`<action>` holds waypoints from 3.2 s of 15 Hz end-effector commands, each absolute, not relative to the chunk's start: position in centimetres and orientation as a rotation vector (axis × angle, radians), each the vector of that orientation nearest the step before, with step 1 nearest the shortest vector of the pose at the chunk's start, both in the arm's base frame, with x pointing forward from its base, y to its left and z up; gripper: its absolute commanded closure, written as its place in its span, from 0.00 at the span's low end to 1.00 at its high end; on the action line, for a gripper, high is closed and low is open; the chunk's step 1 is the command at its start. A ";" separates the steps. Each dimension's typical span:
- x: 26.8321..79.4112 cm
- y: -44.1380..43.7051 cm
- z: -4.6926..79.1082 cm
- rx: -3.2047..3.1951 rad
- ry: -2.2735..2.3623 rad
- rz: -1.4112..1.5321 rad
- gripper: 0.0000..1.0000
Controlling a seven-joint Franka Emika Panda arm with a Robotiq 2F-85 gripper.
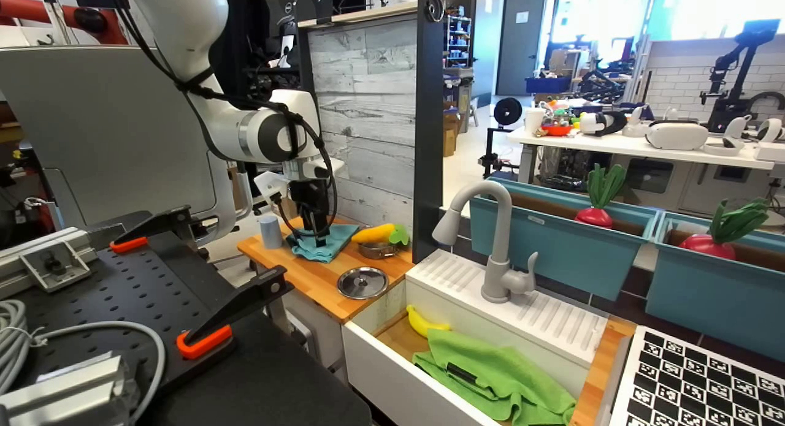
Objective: Slide the blue cloth forward
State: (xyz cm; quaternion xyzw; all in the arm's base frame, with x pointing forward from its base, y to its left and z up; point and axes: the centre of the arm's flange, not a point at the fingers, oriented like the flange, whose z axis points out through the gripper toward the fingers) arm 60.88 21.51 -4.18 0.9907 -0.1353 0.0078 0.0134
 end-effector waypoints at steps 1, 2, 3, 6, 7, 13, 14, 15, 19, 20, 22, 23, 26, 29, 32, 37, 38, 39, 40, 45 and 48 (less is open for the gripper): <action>58.8 19.2 -5.2 3.090 -0.494 0.018 0.00; 58.5 18.4 -5.3 3.093 -0.522 0.014 0.00; 58.3 17.7 -5.4 3.093 -0.547 0.010 0.00; 57.7 15.0 -5.5 3.090 -0.659 -0.008 0.00; 57.4 14.1 -5.4 3.090 -0.688 -0.013 0.00; 54.5 11.0 -4.7 3.094 -0.740 -0.043 0.00; 54.0 10.9 -4.6 3.094 -0.732 -0.039 0.00; 53.4 10.9 -4.6 3.091 -0.719 -0.032 0.00; 52.4 11.5 -4.1 3.079 -0.680 -0.023 0.00; 52.4 11.7 -3.7 3.078 -0.677 -0.020 0.00; 52.6 12.0 -2.9 3.080 -0.663 -0.016 0.00; 52.9 12.2 -2.2 3.079 -0.662 -0.006 0.00; 53.6 12.5 -0.2 3.084 -0.655 0.019 0.00; 53.9 12.4 2.0 3.079 -0.656 0.049 0.00; 53.0 12.4 4.9 3.063 -0.643 0.103 0.00; 50.4 13.9 10.3 3.063 -0.491 0.175 0.00; 52.7 13.4 6.8 3.068 -0.554 0.136 0.00; 52.2 13.9 7.8 3.072 -0.532 0.145 0.00; 51.8 14.2 8.5 3.075 -0.519 0.150 0.00; 51.3 13.9 8.9 3.072 -0.516 0.146 0.00; 51.3 13.9 8.9 3.071 -0.516 0.146 0.00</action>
